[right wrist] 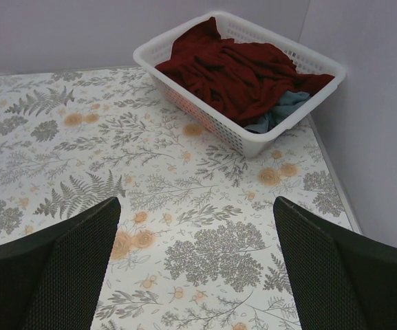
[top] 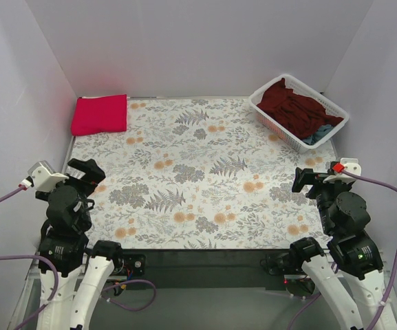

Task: Fold and stack the t-shirts
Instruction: Reset both grippers

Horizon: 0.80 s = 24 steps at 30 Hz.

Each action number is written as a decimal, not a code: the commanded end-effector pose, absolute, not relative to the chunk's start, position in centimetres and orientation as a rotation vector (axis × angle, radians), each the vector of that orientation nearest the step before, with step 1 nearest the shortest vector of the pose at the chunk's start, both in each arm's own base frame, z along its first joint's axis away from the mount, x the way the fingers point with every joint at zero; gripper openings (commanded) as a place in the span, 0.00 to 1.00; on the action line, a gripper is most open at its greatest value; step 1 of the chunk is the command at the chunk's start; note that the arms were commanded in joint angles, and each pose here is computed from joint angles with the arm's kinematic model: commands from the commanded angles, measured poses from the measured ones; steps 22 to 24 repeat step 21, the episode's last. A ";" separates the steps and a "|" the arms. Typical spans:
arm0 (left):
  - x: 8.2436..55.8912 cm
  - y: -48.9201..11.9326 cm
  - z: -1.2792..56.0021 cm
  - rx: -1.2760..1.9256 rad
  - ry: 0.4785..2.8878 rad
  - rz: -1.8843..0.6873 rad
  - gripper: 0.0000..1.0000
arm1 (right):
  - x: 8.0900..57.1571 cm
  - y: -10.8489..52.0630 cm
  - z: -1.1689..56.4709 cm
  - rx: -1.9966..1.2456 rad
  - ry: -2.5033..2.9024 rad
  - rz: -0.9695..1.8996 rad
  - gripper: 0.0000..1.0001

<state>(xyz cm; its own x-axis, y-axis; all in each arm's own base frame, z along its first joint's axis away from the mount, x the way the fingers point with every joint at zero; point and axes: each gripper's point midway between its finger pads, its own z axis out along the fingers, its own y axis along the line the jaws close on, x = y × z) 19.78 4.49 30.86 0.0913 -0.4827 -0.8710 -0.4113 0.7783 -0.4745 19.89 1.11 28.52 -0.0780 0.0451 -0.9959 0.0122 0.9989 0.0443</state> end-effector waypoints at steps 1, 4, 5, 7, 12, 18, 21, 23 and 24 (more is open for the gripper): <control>20.1 4.7 30.2 -0.773 1.526 -0.044 0.98 | 20.2 0.7 30.4 0.038 1.574 0.000 0.98; 20.5 4.5 29.3 -0.771 1.535 -0.051 0.98 | 20.1 0.7 30.4 0.036 1.574 0.000 0.98; 20.5 4.5 29.1 -0.769 1.538 -0.049 0.98 | 20.1 0.8 30.4 0.033 1.570 0.005 0.98; 20.8 4.4 28.6 -0.766 1.549 -0.041 0.98 | 20.1 0.9 30.4 0.030 1.563 0.014 0.98; 21.2 4.2 28.6 -0.750 1.533 -0.058 0.98 | 20.1 1.1 30.4 0.009 1.562 0.015 0.98; 21.6 3.6 28.2 -0.701 1.547 -0.074 0.98 | 20.1 1.2 30.4 0.002 1.558 0.020 0.98; 21.6 3.5 28.6 -0.684 1.541 -0.073 0.98 | 20.1 1.2 30.5 0.005 1.553 0.018 0.98; 21.6 3.5 28.6 -0.684 1.541 -0.073 0.98 | 20.1 1.2 30.5 0.005 1.553 0.018 0.98; 21.6 3.5 28.6 -0.684 1.541 -0.073 0.98 | 20.1 1.2 30.5 0.005 1.553 0.018 0.98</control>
